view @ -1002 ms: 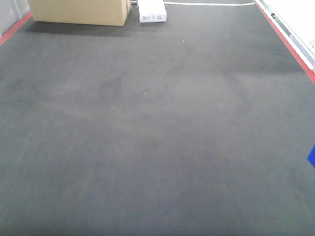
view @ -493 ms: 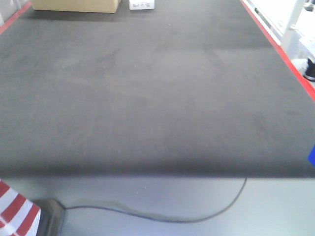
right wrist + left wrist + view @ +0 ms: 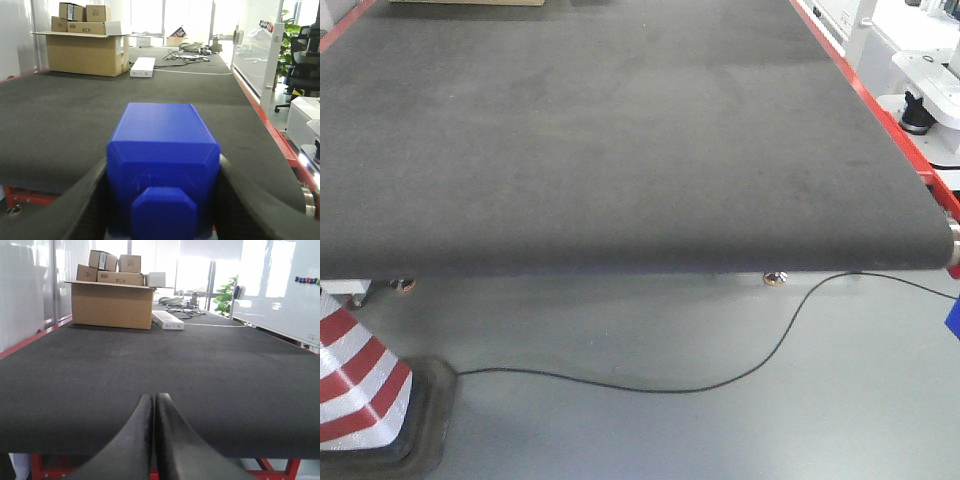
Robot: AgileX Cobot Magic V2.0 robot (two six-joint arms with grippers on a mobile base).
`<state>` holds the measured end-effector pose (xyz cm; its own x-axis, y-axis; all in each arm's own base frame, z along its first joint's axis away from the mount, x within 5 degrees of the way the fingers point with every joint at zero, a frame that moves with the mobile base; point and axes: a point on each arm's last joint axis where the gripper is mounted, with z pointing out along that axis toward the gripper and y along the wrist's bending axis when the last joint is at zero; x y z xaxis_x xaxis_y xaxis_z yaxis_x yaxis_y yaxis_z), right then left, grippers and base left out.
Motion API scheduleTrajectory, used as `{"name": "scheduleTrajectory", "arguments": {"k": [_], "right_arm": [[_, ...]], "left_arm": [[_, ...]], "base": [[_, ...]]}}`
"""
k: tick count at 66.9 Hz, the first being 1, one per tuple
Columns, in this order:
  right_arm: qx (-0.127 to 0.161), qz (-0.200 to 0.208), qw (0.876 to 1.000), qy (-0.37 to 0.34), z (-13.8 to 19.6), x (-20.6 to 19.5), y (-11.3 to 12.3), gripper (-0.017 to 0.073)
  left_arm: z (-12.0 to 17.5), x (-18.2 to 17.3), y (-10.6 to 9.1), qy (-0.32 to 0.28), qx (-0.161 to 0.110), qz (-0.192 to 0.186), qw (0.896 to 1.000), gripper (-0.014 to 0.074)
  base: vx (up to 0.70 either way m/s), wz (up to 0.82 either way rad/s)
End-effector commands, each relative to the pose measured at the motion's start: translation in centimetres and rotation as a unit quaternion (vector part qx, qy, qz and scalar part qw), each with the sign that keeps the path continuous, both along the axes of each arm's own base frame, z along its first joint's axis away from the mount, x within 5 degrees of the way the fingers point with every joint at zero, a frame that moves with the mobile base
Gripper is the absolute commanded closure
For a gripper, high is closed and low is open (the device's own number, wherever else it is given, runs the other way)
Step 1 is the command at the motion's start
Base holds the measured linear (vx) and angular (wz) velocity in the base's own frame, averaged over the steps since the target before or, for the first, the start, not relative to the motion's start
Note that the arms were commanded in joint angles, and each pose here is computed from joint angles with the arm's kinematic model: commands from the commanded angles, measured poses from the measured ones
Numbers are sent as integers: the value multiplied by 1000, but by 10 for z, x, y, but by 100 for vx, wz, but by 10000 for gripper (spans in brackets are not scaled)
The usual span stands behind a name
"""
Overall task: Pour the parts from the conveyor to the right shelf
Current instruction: 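Drive away from the conveyor holding the part in the right gripper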
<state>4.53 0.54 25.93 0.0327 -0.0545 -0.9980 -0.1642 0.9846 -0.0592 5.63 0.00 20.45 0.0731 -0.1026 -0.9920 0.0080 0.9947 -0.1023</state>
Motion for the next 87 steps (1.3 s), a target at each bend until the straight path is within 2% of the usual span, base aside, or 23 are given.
{"name": "scheduleTrajectory", "arguments": {"k": [1, 29, 87], "right_arm": [[-2, 4, 999, -49, 15, -1, 1, 564], [-2, 4, 999, -49, 15, -1, 1, 564], [-2, 4, 999, -49, 15, -1, 1, 564]], "left_arm": [[-1, 0, 0, -31, -8, -4, 999, 600], [-1, 0, 0, -31, -8, -3, 999, 600], [-1, 0, 0, -31, -8, -3, 999, 600]], "base": [[-29, 0], [-24, -18], [-20, -78]]}}
